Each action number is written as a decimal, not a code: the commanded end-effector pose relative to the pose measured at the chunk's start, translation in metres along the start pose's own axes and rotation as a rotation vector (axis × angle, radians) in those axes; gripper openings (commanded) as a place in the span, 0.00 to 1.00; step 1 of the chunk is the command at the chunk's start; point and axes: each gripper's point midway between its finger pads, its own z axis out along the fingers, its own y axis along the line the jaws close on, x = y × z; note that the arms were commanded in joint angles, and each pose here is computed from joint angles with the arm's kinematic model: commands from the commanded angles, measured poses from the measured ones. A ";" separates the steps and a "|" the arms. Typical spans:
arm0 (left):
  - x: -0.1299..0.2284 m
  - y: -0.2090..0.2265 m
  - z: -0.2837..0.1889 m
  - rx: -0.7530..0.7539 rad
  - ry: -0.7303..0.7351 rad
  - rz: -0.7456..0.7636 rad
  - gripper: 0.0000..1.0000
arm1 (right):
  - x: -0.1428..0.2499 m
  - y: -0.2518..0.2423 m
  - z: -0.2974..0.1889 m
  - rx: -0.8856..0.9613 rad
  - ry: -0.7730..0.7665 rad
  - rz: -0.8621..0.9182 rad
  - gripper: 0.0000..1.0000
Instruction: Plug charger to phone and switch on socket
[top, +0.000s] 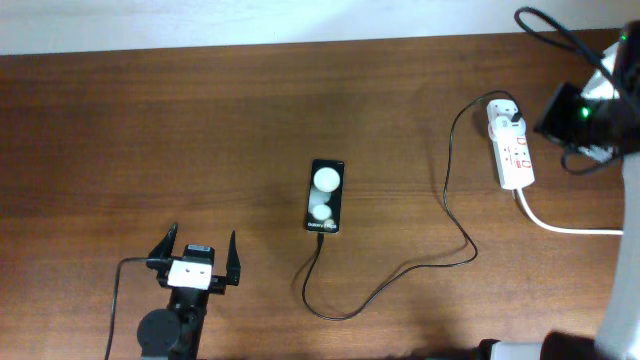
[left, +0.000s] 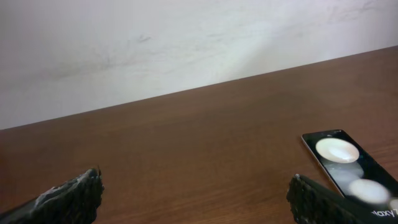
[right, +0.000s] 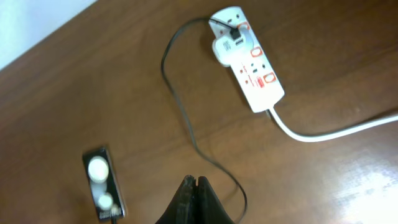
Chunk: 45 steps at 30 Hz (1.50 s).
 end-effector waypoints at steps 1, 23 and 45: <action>0.002 0.000 0.000 0.003 0.002 0.012 0.99 | 0.028 0.011 -0.046 -0.046 -0.050 -0.102 0.04; 0.002 0.000 0.000 0.003 0.002 0.012 0.99 | 0.200 -0.043 -0.166 -0.141 -0.346 -0.219 0.99; 0.002 0.000 0.000 0.003 0.002 0.012 0.99 | 0.221 -0.048 -0.063 -0.216 -0.412 -0.228 0.99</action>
